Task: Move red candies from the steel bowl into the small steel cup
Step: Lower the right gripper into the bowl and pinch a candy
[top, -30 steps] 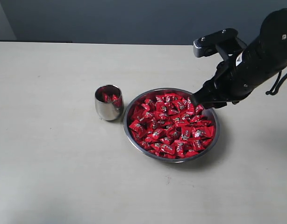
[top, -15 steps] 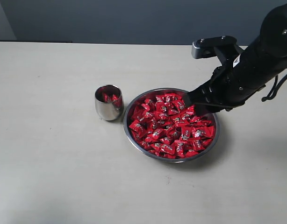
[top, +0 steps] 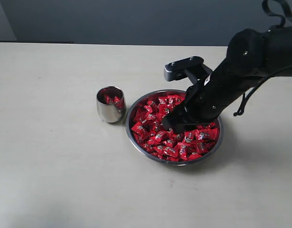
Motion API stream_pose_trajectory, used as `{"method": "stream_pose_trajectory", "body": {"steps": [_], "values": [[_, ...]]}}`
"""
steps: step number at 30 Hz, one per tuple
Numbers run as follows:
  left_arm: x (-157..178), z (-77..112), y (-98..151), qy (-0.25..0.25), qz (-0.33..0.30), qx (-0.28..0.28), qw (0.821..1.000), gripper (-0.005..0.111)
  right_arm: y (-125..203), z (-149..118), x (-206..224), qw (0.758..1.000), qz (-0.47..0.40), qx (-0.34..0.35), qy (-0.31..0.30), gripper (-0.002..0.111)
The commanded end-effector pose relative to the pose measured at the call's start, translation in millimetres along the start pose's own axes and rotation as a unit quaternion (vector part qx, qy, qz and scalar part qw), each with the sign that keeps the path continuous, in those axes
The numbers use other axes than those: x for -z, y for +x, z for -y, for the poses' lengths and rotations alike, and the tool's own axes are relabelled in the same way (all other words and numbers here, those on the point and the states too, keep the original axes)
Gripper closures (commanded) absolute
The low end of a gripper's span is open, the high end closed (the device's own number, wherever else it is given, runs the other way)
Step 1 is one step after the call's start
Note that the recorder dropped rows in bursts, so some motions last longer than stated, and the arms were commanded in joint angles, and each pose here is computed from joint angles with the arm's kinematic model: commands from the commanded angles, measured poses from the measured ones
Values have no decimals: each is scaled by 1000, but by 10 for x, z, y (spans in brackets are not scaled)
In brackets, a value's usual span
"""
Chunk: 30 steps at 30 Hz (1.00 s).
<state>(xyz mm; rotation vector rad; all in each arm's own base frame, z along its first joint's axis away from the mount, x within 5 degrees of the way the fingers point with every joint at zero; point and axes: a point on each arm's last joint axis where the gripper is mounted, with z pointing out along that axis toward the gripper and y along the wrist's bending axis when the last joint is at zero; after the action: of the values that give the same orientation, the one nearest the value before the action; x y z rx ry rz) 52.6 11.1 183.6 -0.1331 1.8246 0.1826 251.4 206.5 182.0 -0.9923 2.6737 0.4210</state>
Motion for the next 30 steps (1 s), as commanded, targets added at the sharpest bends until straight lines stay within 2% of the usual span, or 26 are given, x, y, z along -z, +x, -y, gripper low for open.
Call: {"method": "stream_pose_trajectory", "body": {"steps": [1, 13, 30], "values": [[-1, 3, 6, 3, 4, -1, 1000, 106, -87, -40, -148, 1000, -8, 25, 1, 69], [-1, 3, 6, 3, 4, -1, 1000, 106, -247, -3, -280, 996, -42, 77, 26, 69], [-1, 3, 6, 3, 4, -1, 1000, 106, -194, 33, -460, 994, -77, 76, 24, 69]]}}
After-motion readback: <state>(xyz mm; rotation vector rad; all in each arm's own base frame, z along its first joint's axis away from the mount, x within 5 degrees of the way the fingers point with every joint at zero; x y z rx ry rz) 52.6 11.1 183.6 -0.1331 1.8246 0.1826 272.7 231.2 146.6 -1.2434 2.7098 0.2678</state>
